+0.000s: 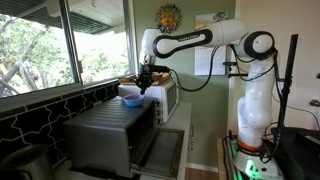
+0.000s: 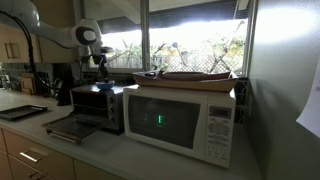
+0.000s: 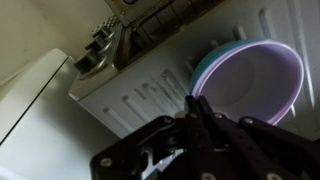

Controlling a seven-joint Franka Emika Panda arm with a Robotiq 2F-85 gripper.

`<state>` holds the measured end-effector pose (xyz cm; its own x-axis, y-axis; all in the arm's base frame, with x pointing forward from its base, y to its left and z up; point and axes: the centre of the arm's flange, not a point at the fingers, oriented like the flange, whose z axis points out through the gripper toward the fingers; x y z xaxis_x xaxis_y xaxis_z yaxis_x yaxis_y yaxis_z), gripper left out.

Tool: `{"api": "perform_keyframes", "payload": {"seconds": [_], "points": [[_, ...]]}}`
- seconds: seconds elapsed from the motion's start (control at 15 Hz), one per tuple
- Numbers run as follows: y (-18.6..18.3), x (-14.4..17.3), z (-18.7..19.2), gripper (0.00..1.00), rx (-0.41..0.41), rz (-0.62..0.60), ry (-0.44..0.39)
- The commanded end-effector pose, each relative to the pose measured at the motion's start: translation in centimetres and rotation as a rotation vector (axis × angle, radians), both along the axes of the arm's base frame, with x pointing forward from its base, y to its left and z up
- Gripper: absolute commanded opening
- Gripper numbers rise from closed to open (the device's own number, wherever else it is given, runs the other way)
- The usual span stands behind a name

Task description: Remove the purple bowl from the blue bowl, then put the purple bowl on the oven wire tray

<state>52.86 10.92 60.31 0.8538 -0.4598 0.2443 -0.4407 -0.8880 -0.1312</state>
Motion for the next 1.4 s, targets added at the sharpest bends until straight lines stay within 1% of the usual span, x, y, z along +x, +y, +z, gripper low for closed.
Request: {"api": "perform_keyframes", "payload": {"seconds": [0.0, 0.33, 0.53, 0.73, 0.8, 0.93, 1.13, 1.33], "points": [[0.0, -0.4, 1.1, 0.01, -0.018, 0.012, 0.000], [-0.3, -1.0, 4.3, 0.01, 0.027, 0.002, -0.076], [-0.7, -0.9, 4.6, 0.01, 0.083, -0.002, -0.082], [-0.9, -1.2, 4.9, 0.01, 0.104, 0.002, -0.094], [-0.9, -1.7, 5.1, 0.01, 0.108, 0.033, -0.102], [-1.3, -3.7, 4.9, 0.01, 0.137, 0.132, -0.115], [-1.9, -7.7, 3.7, 0.01, 0.165, 0.308, -0.127], [-2.0, -11.0, 1.5, 0.01, 0.137, 0.478, -0.099]]}}
